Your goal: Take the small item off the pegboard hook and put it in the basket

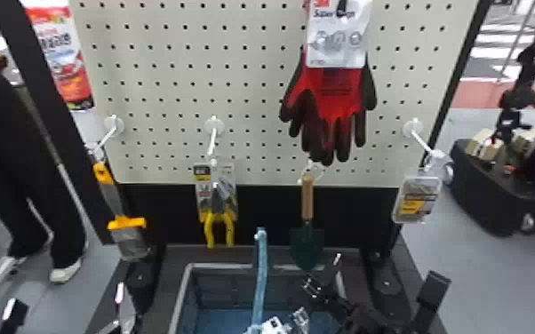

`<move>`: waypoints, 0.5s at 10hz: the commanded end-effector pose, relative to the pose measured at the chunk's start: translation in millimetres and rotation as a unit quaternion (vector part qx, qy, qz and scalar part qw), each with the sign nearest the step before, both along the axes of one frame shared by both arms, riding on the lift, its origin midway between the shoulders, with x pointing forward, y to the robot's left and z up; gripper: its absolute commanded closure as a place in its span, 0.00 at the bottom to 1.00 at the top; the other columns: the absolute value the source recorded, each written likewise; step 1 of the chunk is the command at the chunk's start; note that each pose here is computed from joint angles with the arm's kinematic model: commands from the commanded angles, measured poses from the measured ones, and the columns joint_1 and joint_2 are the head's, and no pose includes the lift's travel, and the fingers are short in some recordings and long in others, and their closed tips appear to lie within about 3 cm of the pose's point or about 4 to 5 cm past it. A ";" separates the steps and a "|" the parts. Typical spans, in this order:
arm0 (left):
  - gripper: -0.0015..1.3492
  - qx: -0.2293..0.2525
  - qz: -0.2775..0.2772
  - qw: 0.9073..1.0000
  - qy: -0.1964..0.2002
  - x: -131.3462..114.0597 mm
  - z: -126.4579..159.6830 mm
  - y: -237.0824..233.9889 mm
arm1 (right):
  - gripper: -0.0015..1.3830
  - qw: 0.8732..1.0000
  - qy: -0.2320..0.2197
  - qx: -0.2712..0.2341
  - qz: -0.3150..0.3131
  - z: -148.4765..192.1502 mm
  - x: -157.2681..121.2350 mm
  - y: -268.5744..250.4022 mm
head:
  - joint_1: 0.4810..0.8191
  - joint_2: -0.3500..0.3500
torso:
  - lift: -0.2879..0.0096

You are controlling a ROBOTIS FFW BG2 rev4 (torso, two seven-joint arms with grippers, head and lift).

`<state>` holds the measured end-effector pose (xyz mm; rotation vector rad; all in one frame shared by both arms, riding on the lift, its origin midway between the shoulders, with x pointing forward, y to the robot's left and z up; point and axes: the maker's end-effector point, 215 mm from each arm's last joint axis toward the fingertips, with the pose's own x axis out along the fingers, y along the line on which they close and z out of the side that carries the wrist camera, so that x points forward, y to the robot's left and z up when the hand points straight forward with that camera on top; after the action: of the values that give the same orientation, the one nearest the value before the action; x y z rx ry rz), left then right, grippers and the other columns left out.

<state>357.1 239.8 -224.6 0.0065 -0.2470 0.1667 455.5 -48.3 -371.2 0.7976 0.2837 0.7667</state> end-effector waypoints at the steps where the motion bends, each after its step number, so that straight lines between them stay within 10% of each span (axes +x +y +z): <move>1: 0.07 0.000 -0.001 1.000 0.002 0.0 -1.9 -0.8 | 0.91 1.000 0.003 0.001 0.004 -2.8 -3.3 3.0 | 0.20 0.50 | 0.63; 3: 0.07 -0.001 -0.001 1.000 0.001 0.5 -1.2 -0.6 | 0.76 1.000 0.003 0.002 0.006 -3.2 -3.2 3.3 | 0.20 0.50 | 0.63; 5: 0.07 -0.001 -0.001 1.000 0.001 0.6 -1.2 -1.0 | 0.12 1.000 -0.003 0.002 0.008 0.0 -2.3 3.7 | 0.20 0.50 | 0.63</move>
<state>357.7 239.0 -225.8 0.0043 -0.2455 0.1650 452.7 -44.9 -371.8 0.7993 0.2853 0.7838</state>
